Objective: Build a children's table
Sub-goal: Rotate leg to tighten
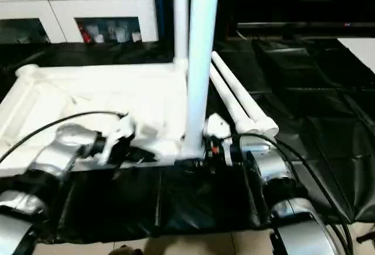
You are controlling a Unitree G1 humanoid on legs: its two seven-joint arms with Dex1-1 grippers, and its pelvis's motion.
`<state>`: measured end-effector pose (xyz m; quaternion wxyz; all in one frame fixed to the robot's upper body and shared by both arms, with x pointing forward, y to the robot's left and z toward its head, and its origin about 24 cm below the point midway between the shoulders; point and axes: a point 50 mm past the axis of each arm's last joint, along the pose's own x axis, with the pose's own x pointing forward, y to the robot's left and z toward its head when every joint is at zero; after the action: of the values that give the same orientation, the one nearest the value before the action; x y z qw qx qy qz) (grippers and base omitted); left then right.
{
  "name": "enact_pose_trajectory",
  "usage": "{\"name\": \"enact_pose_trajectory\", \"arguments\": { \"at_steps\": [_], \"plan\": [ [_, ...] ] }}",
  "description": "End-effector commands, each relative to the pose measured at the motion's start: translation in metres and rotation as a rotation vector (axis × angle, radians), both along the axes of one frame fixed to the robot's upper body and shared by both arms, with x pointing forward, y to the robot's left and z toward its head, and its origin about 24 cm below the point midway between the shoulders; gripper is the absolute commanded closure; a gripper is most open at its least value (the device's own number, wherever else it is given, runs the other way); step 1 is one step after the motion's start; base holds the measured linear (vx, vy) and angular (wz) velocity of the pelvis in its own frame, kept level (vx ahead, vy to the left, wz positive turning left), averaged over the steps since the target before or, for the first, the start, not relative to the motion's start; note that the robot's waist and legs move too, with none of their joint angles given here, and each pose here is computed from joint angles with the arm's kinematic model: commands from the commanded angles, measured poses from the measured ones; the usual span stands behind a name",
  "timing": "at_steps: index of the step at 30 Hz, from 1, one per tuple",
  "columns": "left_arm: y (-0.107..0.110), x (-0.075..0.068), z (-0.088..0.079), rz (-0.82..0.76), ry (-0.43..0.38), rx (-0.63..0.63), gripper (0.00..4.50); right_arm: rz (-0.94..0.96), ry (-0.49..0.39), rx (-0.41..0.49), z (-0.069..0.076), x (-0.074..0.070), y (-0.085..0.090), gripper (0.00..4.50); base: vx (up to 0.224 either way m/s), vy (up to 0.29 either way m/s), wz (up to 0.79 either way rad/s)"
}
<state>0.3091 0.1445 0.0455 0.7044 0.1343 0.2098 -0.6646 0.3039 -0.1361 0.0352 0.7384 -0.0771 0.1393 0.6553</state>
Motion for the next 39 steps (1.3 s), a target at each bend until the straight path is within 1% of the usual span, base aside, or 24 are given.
{"name": "enact_pose_trajectory", "arguments": {
  "at_steps": [1,6,8,12,13,14,15,16,18,19,21,22,24,25,27,28,29,30,33,34,35,36,38,39],
  "plan": [
    [-0.011,0.000,0.011,-0.055,-0.026,-0.077,4.50,0.093,0.057,-0.029,-0.008,-0.009,0.010,1.20,0.000,0.000,0.00],
    [-0.009,-0.003,0.011,-0.075,-0.010,-0.074,4.50,0.122,0.077,-0.029,-0.010,-0.014,0.011,1.64,0.000,0.000,0.00],
    [-0.009,-0.003,0.011,-0.072,-0.010,-0.074,4.50,0.121,0.081,-0.027,-0.011,-0.015,0.012,1.69,0.000,0.000,0.00],
    [-0.010,0.000,0.010,-0.013,-0.024,-0.067,4.50,0.050,0.095,0.008,-0.011,-0.013,0.015,1.74,0.000,0.000,0.00],
    [-0.013,0.006,0.009,0.052,-0.047,-0.059,4.50,-0.067,0.077,0.022,-0.012,-0.005,0.018,1.74,0.000,0.000,0.00],
    [-0.013,0.006,0.009,0.052,-0.047,-0.059,4.50,-0.067,0.077,0.022,-0.012,-0.005,0.018,1.75,0.000,0.000,0.00],
    [-0.019,0.014,0.008,0.155,-0.077,-0.059,4.50,-0.248,0.063,0.023,-0.017,0.006,0.022,1.75,0.000,0.000,0.00],
    [-0.019,0.014,0.008,0.155,-0.077,-0.059,4.50,-0.248,0.063,0.023,-0.017,0.006,0.022,1.75,0.000,0.000,0.00],
    [-0.031,0.026,0.007,0.313,-0.107,-0.065,4.50,-0.492,0.054,0.023,-0.025,0.018,0.030,1.76,0.000,0.000,0.00],
    [-0.032,0.027,0.007,0.319,-0.108,-0.066,4.50,-0.503,0.055,0.022,-0.025,0.018,0.030,1.76,0.000,0.000,0.00],
    [-0.046,0.033,0.007,0.422,-0.122,-0.084,4.50,-0.678,0.079,0.023,-0.031,0.024,0.040,1.76,0.000,0.000,0.00],
    [-0.046,0.033,0.007,0.422,-0.122,-0.084,4.50,-0.678,0.079,0.023,-0.031,0.024,0.040,1.76,0.000,0.000,0.00],
    [-0.059,0.036,0.007,0.485,-0.137,-0.098,4.50,-0.817,0.106,0.022,-0.035,0.028,0.053,1.76,0.000,0.000,0.00],
    [-0.064,0.036,0.007,0.494,-0.141,-0.102,4.50,-0.843,0.112,0.033,-0.035,0.028,0.060,1.76,0.000,0.000,0.00],
    [-0.070,0.035,0.006,0.478,-0.152,-0.101,4.50,-0.837,0.094,0.040,-0.034,0.028,0.071,1.76,0.000,0.000,0.00],
    [-0.070,0.035,0.006,0.478,-0.152,-0.101,4.50,-0.837,0.094,0.040,-0.034,0.028,0.071,1.76,0.000,0.000,0.00],
    [-0.073,0.033,0.005,0.454,-0.159,-0.100,4.50,-0.820,0.072,0.050,-0.033,0.027,0.076,1.20,0.000,0.000,0.00],
    [-0.073,0.033,0.005,0.454,-0.159,-0.100,4.50,-0.820,0.072,0.050,-0.033,0.027,0.076,1.06,0.000,0.000,0.00],
    [-0.072,0.030,0.004,0.428,-0.157,-0.103,4.50,-0.811,0.054,0.072,-0.030,0.028,0.074,0.97,0.000,0.000,0.00],
    [-0.071,0.030,0.004,0.424,-0.157,-0.103,4.50,-0.808,0.050,0.072,-0.030,0.028,0.073,0.71,0.000,0.000,0.00],
    [-0.066,0.026,0.003,0.376,-0.155,-0.103,4.50,-0.776,0.008,0.064,-0.027,0.030,0.064,0.62,0.000,0.000,0.00],
    [-0.066,0.026,0.003,0.376,-0.155,-0.103,4.50,-0.776,0.008,0.064,-0.027,0.030,0.064,0.56,0.000,0.000,0.00],
    [-0.063,0.024,0.002,0.355,-0.154,-0.103,4.50,-0.762,-0.008,0.059,-0.026,0.030,0.061,0.56,0.000,0.000,0.00],
    [-0.059,0.021,0.001,0.320,-0.148,-0.096,4.50,-0.732,-0.020,0.063,-0.024,0.031,0.056,0.56,0.000,0.000,0.00]
  ]
}}
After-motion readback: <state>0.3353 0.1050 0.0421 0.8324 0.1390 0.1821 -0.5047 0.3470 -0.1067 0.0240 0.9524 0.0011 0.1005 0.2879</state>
